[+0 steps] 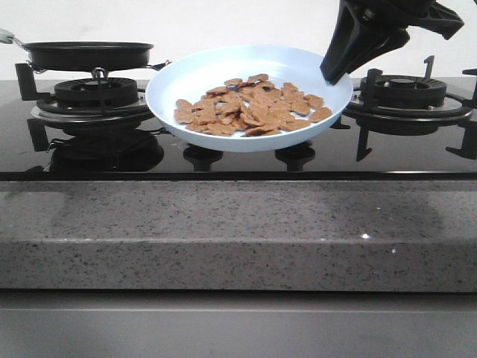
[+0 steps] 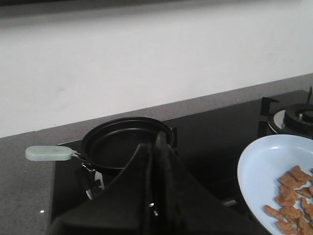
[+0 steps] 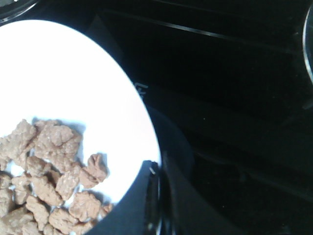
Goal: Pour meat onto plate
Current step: 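Release the pan handle and raise the left gripper, then lower the plate of meat onto the stove with the right gripper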
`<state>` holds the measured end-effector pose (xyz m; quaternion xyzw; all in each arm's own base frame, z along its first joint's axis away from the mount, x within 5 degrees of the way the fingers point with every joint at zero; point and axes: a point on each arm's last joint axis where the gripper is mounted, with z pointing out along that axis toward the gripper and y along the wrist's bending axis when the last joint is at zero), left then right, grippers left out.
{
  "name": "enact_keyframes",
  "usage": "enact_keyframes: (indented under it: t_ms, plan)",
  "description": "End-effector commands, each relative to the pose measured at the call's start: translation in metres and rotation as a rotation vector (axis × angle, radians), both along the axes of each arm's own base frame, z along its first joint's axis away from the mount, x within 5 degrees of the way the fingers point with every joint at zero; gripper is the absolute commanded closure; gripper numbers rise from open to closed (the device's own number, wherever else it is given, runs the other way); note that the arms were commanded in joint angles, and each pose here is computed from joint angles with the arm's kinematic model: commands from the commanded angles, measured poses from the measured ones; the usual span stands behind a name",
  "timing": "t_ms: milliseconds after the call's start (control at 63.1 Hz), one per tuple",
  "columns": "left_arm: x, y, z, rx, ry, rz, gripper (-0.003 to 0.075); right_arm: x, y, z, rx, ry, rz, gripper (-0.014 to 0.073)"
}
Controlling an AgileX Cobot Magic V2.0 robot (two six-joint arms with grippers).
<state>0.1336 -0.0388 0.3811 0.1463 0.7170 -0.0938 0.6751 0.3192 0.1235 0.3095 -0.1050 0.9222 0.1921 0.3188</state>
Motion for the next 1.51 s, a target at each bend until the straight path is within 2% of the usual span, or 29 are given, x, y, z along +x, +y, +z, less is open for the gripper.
enact_keyframes:
  t_ms: [0, 444, 602, 872, 1014, 1205, 1490]
  plan:
    - [-0.004, 0.005, 0.011, -0.039, -0.101, 0.052, 0.0741, -0.004, -0.001, 0.027, 0.043, -0.107, -0.015, 0.0652]
    - [-0.004, 0.005, 0.011, -0.046, -0.102, 0.056, 0.0741, -0.004, -0.001, 0.027, 0.046, -0.103, -0.014, 0.0652]
    - [-0.004, 0.005, 0.011, -0.046, -0.102, 0.056, 0.0741, 0.002, -0.005, 0.037, 0.084, -0.063, -0.057, 0.0652]
    - [-0.003, 0.005, 0.01, -0.045, -0.097, 0.056, 0.0741, 0.045, -0.021, 0.067, 0.165, 0.063, -0.068, 0.0652]
    - [-0.002, 0.005, 0.009, -0.043, -0.091, 0.055, 0.0741, 0.076, -0.019, 0.073, 0.172, 0.086, -0.053, 0.0652]
    - [-0.002, 0.005, 0.009, -0.043, -0.091, 0.055, 0.0741, 0.112, -0.011, 0.064, 0.171, 0.132, -0.034, 0.0652]
    - [-0.002, 0.005, 0.009, -0.043, -0.091, 0.055, 0.0741, 0.145, -0.008, 0.03, 0.131, 0.23, -0.024, 0.0652]
